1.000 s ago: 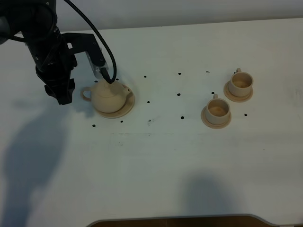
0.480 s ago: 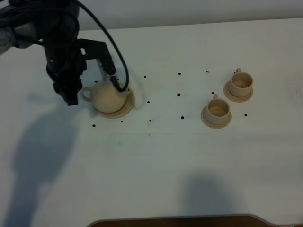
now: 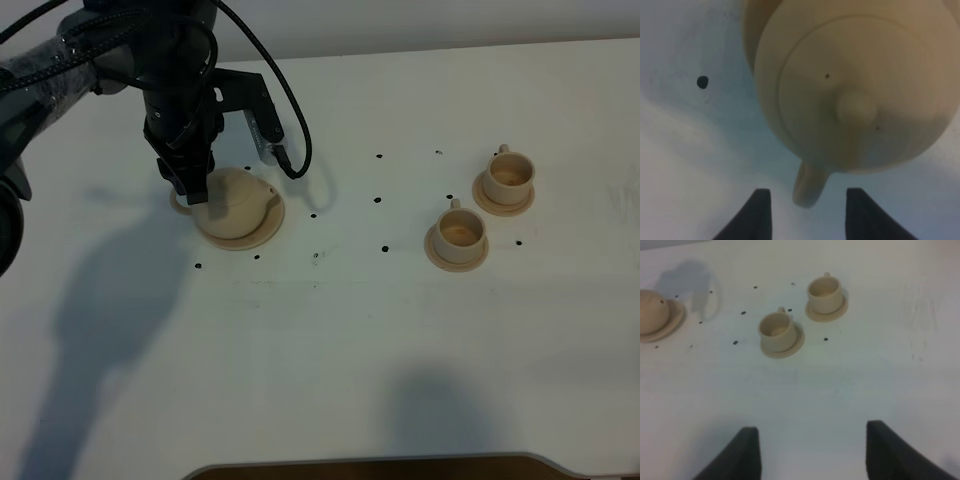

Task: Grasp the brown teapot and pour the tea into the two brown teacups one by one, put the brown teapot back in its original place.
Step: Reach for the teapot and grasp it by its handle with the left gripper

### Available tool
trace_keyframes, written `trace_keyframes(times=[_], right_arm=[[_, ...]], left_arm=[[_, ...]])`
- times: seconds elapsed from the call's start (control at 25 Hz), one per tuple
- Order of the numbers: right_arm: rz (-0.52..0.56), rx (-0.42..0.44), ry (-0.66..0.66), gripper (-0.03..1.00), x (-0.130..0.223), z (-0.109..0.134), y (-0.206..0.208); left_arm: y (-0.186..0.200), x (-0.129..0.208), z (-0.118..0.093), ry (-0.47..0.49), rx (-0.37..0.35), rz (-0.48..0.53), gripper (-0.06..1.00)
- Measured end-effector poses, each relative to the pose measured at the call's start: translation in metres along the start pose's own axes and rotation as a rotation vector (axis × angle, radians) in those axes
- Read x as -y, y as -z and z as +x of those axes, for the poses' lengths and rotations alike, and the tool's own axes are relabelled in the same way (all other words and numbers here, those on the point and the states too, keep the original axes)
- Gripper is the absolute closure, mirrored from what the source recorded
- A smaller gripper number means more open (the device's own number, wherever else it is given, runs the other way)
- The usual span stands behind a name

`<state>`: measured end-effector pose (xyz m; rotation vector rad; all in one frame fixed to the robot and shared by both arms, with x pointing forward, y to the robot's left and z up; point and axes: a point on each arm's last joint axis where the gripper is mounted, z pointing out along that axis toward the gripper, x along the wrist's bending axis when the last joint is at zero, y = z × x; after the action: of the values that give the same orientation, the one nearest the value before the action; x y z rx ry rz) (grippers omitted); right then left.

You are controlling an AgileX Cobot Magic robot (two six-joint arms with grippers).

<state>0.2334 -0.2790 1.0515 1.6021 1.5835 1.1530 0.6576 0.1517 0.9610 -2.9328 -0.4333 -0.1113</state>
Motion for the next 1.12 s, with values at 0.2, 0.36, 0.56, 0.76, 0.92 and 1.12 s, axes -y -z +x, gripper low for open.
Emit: trace_keyframes(times=[0.2,0.36,0.56,0.76,0.92,1.12], right_arm=[[0.000,0.000,0.000,0.49,0.000,0.000,0.000],[0.000,0.000,0.000,0.49,0.000,0.000,0.000],[0.000,0.000,0.000,0.49,0.000,0.000,0.000],[0.000,0.000,0.000,0.49,0.000,0.000,0.000],[0.000,0.000,0.000,0.49,0.000,0.000,0.000],[0.000,0.000,0.000,0.49,0.000,0.000,0.000]], left_arm=[[0.002,0.003,-0.001,0.006,0.001,-0.001,0.56],[-0.005,0.011,-0.004,0.001,0.018,0.037,0.56],[-0.007,0.016,-0.003,-0.002,0.015,0.053,0.56],[-0.007,0.016,-0.003,-0.013,0.015,0.053,0.56],[-0.014,0.013,-0.003,-0.057,0.023,0.068,0.56],[-0.017,0.008,-0.006,-0.116,0.021,0.085,0.56]])
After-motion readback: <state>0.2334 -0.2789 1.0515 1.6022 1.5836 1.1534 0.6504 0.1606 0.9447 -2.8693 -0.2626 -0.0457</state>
